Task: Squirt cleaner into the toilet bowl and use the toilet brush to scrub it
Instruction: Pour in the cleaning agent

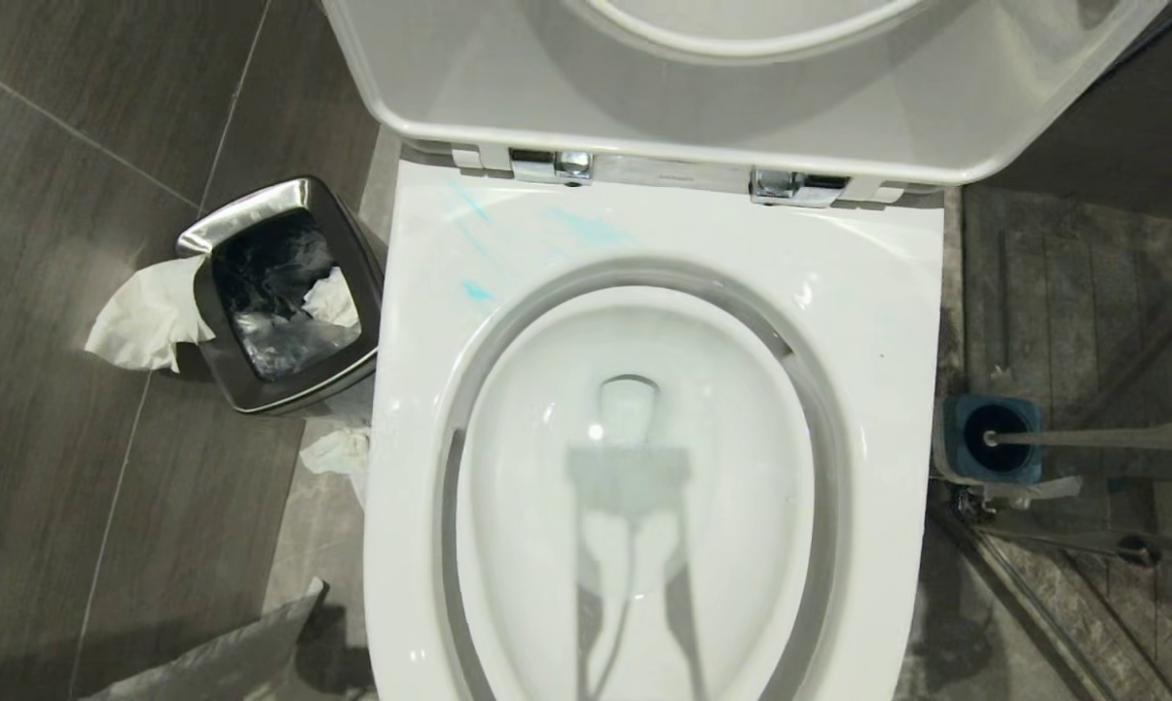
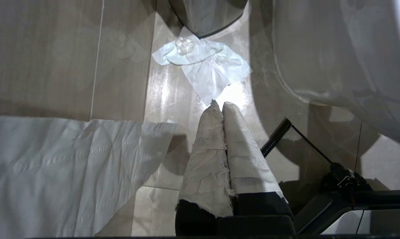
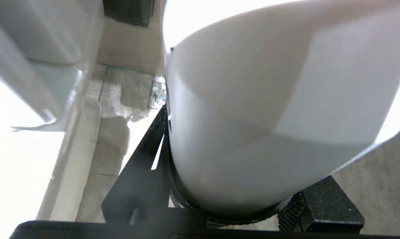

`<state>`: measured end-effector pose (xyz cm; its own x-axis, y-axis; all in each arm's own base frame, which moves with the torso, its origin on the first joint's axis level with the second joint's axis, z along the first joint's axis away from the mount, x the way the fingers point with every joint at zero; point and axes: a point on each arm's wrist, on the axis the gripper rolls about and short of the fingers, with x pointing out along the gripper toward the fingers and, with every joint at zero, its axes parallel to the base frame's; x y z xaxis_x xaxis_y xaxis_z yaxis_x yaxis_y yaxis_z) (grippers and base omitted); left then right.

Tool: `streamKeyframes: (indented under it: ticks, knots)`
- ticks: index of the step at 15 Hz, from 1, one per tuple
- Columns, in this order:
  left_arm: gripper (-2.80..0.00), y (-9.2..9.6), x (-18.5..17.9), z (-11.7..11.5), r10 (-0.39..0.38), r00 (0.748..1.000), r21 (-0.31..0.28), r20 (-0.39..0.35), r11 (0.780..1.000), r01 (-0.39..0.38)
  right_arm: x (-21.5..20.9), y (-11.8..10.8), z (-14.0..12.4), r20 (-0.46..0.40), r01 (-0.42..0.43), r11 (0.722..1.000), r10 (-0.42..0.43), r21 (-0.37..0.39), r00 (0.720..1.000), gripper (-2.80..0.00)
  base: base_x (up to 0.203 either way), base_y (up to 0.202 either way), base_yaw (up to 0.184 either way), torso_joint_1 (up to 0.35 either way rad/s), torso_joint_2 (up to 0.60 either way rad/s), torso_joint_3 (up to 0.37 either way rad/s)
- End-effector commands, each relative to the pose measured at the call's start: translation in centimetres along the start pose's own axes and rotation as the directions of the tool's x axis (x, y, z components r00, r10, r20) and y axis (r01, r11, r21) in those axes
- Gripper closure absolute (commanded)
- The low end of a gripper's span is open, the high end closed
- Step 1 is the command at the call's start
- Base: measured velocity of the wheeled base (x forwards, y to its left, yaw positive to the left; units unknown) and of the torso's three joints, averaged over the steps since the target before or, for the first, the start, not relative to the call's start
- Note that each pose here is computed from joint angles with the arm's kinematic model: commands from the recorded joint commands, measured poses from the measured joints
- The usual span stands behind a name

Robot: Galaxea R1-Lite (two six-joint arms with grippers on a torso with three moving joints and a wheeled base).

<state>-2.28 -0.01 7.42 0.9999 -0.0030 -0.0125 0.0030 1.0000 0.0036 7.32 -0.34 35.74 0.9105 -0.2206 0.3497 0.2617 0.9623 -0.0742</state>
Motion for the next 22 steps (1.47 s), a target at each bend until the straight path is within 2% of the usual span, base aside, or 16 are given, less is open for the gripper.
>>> streamKeyframes:
  ticks: [1,9,17,22]
  knots:
    - [0.00,0.0,0.0,0.0,0.000,1.000,-0.001,-0.003,1.000,0.000,-1.2,-0.4,0.7,0.034,0.005,1.000,-0.005,0.007,0.999,0.00,0.000,0.000,0.000,0.002,0.01,0.196]
    - [0.00,0.0,0.0,0.0,0.000,1.000,-0.002,-0.003,1.000,0.000,-1.2,-0.4,0.5,0.026,0.001,1.000,-0.001,-0.005,1.000,0.00,0.000,0.000,0.000,0.000,0.01,0.204]
    - [0.00,0.0,0.0,0.0,0.000,1.000,-0.002,-0.003,1.000,0.000,-2.3,-0.4,-0.8,-0.124,-0.032,0.999,0.027,-0.036,0.992,0.00,0.000,0.000,0.000,-0.002,0.00,0.205]
    - [0.00,0.0,0.0,0.0,0.000,1.000,-0.002,-0.003,1.000,0.000,-1.7,-0.1,-1.7,-0.165,-0.040,0.999,0.034,-0.030,0.986,0.00,0.000,0.000,0.000,0.002,0.00,0.205]
